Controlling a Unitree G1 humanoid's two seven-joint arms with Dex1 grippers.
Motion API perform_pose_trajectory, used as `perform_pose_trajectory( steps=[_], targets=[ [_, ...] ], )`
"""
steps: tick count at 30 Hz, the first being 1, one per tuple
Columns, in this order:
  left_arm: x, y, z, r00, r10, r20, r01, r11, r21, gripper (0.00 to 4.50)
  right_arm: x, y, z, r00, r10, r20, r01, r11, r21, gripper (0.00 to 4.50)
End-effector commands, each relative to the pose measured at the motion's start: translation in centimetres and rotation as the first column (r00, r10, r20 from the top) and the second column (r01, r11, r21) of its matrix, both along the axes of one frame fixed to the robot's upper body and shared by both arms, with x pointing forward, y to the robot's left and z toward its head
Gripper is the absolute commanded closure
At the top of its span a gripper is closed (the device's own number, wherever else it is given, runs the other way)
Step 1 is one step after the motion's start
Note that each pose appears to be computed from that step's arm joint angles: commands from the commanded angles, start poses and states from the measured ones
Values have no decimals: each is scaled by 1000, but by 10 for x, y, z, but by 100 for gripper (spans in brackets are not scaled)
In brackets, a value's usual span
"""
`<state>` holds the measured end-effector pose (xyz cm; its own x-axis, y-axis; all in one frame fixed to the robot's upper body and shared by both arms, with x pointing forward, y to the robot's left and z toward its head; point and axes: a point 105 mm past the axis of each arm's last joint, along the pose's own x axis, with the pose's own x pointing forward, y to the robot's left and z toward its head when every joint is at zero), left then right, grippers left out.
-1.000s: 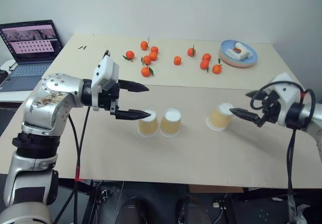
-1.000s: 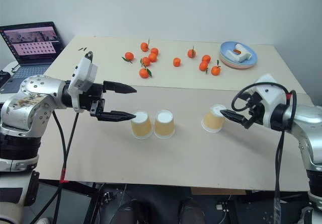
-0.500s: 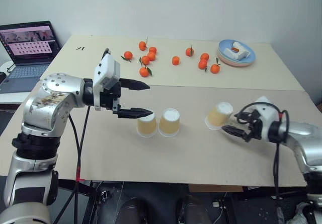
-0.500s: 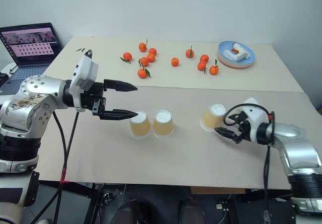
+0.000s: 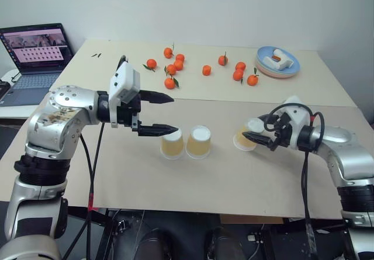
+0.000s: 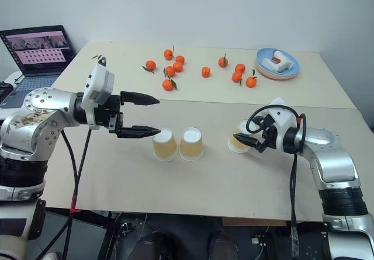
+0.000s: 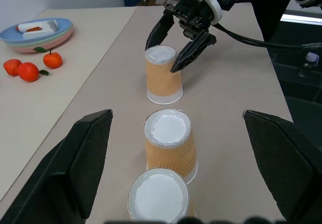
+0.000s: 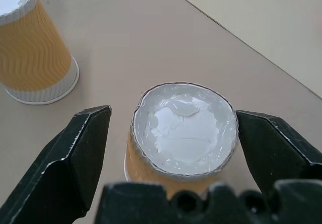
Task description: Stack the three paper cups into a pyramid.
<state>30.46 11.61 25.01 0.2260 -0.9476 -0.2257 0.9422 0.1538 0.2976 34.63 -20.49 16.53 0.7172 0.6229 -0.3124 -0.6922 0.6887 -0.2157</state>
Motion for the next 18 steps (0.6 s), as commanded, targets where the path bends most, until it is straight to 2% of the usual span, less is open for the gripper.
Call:
perform_pose_trajectory(
  steps=[1,5,10,15,18],
  targets=[
    [-5,-3,8,999,-20,43,20,1000,-2,7,3,-4,14,999,-16,48,15,1000,17,0],
    [-5,-2,7,999,-14,43,14,1000,-2,7,4,-3,14,998,-22,55,20,1000,23,0],
    [-5,-1,5,999,-11,44,11,1000,0,0,5,2,17,998,-6,66,4,1000,25,163],
    [-3,1,4,999,2,40,-2,1000,-3,0,9,8,30,994,5,109,-10,999,44,169],
    [1,10,-1,999,48,21,-48,999,-9,0,11,16,60,985,29,168,-41,997,70,169]
  ],
)
